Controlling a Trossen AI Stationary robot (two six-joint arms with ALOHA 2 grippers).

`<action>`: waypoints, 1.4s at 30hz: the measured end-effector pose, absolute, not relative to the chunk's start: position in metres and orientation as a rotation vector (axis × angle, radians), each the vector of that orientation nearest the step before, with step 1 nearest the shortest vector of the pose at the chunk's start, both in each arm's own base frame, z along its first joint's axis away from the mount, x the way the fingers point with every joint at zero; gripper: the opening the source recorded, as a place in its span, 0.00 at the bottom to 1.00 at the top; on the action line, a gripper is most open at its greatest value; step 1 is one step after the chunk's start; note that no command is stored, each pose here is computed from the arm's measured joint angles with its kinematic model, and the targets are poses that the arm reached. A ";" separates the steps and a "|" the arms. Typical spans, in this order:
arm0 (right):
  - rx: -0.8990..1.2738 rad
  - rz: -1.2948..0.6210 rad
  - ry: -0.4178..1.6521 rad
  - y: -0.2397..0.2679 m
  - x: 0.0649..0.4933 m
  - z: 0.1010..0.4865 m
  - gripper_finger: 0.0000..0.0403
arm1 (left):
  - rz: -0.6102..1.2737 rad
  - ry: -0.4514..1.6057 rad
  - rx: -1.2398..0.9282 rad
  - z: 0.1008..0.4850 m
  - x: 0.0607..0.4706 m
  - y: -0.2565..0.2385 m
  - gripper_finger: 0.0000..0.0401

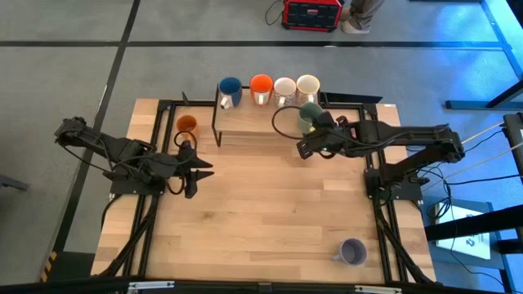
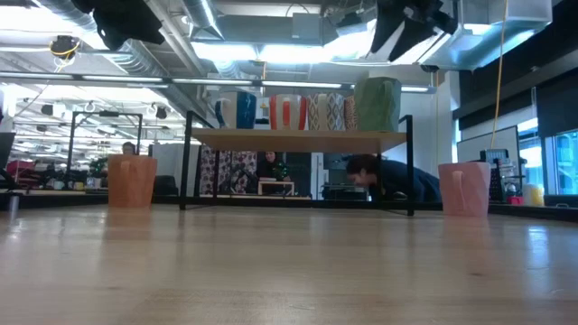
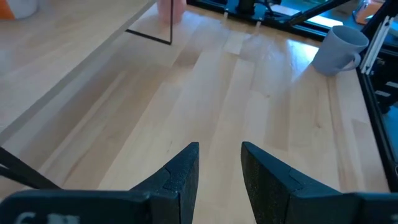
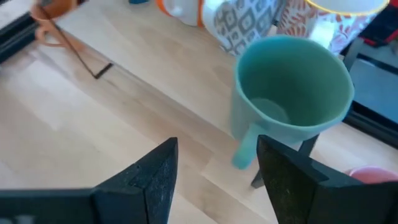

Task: Place coffee mugs
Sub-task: Put the purple mug on the shelf

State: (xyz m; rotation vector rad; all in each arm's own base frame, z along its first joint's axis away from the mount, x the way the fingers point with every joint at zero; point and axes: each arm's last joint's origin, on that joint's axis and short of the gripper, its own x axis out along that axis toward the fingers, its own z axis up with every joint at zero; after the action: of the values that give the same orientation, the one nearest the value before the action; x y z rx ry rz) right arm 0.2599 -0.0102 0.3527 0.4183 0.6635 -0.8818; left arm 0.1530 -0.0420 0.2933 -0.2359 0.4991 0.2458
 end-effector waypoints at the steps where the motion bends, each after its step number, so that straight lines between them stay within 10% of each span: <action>1: 0.411 -0.876 0.657 -0.008 0.259 0.354 0.51 | 0.246 0.499 -0.236 0.293 0.153 -0.042 0.29; 30: 0.375 -0.565 0.679 0.059 0.255 0.362 0.51 | 0.234 0.501 -0.240 0.293 0.153 -0.042 0.29; 42: 0.708 -0.210 0.929 0.141 0.226 0.343 0.51 | 0.231 0.501 -0.243 0.293 0.153 -0.043 0.29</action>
State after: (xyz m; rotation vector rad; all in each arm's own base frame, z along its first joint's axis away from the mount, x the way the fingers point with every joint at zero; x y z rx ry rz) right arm 0.2260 0.1408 0.3428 0.7079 0.9287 -0.2097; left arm 0.1532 -0.0425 0.2934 -0.2428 0.5013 0.2315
